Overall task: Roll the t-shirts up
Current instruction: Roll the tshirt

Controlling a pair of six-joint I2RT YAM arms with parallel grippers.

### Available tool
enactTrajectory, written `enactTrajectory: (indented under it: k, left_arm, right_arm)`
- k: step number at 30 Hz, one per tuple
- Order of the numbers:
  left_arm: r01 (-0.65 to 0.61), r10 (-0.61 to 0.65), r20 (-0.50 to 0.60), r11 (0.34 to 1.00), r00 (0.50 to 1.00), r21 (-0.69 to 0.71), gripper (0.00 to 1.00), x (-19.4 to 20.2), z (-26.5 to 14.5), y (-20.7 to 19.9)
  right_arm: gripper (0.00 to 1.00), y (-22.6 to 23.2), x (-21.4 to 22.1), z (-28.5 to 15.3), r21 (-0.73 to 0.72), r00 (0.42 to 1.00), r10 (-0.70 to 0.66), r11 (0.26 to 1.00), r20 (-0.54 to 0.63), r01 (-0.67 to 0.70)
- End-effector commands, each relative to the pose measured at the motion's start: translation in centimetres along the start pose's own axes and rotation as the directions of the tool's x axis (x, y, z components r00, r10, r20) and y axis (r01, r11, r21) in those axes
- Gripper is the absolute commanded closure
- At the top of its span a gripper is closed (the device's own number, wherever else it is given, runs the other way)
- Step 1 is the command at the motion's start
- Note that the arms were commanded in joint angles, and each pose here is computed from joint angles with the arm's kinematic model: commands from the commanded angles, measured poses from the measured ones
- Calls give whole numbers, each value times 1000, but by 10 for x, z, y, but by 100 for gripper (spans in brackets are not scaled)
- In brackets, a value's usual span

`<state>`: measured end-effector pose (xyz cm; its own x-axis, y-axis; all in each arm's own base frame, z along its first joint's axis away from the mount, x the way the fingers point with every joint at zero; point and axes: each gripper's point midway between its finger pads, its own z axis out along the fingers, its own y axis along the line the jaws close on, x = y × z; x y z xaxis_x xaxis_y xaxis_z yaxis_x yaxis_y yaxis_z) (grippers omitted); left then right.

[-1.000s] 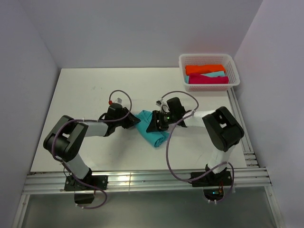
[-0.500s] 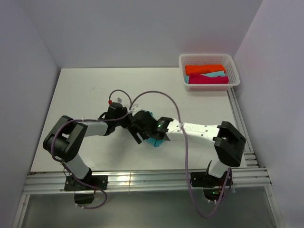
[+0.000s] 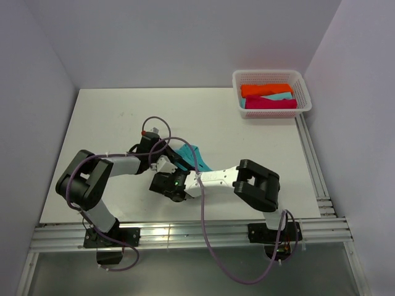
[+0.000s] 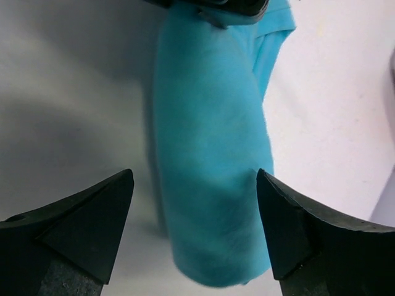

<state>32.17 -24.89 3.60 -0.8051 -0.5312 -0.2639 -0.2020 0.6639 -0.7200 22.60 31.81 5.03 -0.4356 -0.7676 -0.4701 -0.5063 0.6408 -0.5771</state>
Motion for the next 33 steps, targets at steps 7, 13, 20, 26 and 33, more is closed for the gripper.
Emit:
enactTrajectory:
  k: [7,13,20,26,33]
  left_arm:
    - [16,-16,-74,1000,997,5,80,18,-7,-2]
    - [40,-38,-85,999,996,23,79,21,-9,-3]
    - [42,-39,-52,998,998,49,58,17,-16,-4]
    - [36,-37,-2,992,999,121,29,8,-27,-12]
    - [-28,17,58,981,998,194,25,0,-40,-27]
  right_arm:
    - [29,-9,11,19,172,1000,-14,985,28,9]
    - [97,-5,17,23,182,1000,-17,983,11,15]
    - [100,9,10,3,-135,973,231,964,3,-229]
    - [100,4,9,-3,-504,854,509,712,-109,-489]
    - [100,1,11,-7,-755,717,613,283,-331,-591]
